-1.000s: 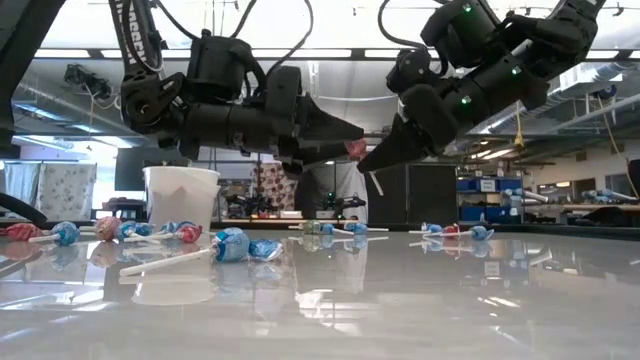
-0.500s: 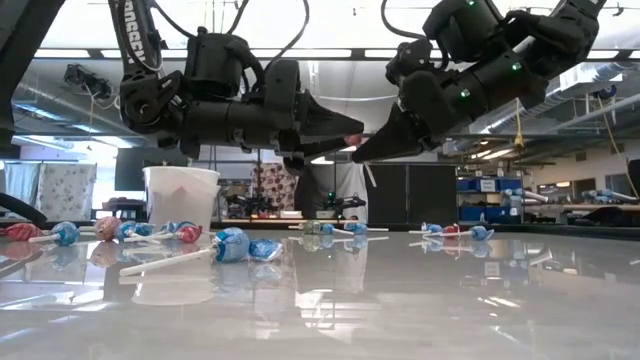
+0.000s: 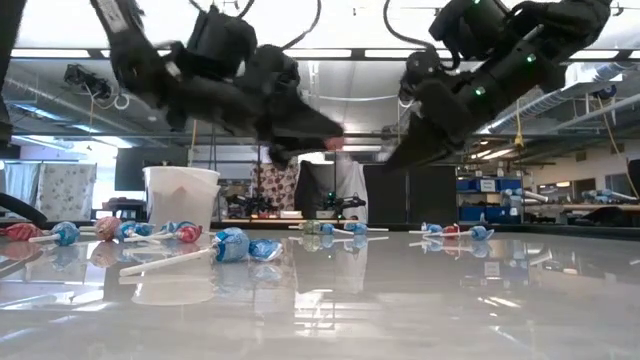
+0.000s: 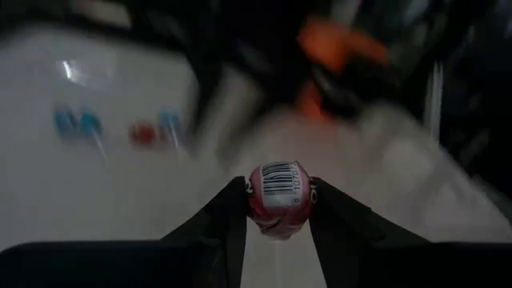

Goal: Sort candy by brand, put in halloween buckets
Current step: Put the red sucker into the left orange bucket

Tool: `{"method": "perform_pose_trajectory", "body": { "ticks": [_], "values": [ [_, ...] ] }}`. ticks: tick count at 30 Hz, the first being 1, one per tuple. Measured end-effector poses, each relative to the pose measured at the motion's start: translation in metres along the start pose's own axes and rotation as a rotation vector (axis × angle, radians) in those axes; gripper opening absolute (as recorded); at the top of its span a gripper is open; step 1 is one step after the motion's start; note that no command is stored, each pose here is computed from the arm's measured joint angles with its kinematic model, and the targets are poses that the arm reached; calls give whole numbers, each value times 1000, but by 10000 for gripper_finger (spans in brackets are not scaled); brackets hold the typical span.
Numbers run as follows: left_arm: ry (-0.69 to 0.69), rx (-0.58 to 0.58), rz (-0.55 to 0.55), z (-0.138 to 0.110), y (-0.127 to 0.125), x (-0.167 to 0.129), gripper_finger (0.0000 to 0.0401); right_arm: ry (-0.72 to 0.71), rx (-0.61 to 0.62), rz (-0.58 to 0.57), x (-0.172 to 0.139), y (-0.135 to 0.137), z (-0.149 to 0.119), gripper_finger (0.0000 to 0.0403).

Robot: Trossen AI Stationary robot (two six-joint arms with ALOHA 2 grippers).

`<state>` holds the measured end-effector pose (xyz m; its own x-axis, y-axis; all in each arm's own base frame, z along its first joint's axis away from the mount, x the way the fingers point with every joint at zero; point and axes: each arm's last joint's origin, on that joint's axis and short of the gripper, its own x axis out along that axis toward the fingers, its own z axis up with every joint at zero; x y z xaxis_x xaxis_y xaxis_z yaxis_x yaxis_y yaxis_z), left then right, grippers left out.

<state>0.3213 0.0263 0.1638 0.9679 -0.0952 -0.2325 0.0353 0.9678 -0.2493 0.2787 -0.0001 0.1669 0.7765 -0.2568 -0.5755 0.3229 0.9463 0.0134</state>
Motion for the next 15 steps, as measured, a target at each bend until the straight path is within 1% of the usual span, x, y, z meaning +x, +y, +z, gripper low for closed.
{"method": "perform_pose_trajectory", "body": {
  "ticks": [3,7,11,13,15],
  "values": [
    [150,-3,17,5,-8,-18,123,95,8,-23,-13,-5,-4,122],
    [257,-14,16,20,-26,-49,123,238,3,-31,-27,-15,-12,124],
    [284,-35,-22,36,-48,-84,123,351,-25,-60,-34,-29,-19,124],
    [272,-41,-48,44,-59,-101,123,380,-41,-64,-30,-36,-21,125],
    [253,-56,-81,50,-69,-116,124,421,-54,-39,-25,-42,-24,127]
  ]
}}
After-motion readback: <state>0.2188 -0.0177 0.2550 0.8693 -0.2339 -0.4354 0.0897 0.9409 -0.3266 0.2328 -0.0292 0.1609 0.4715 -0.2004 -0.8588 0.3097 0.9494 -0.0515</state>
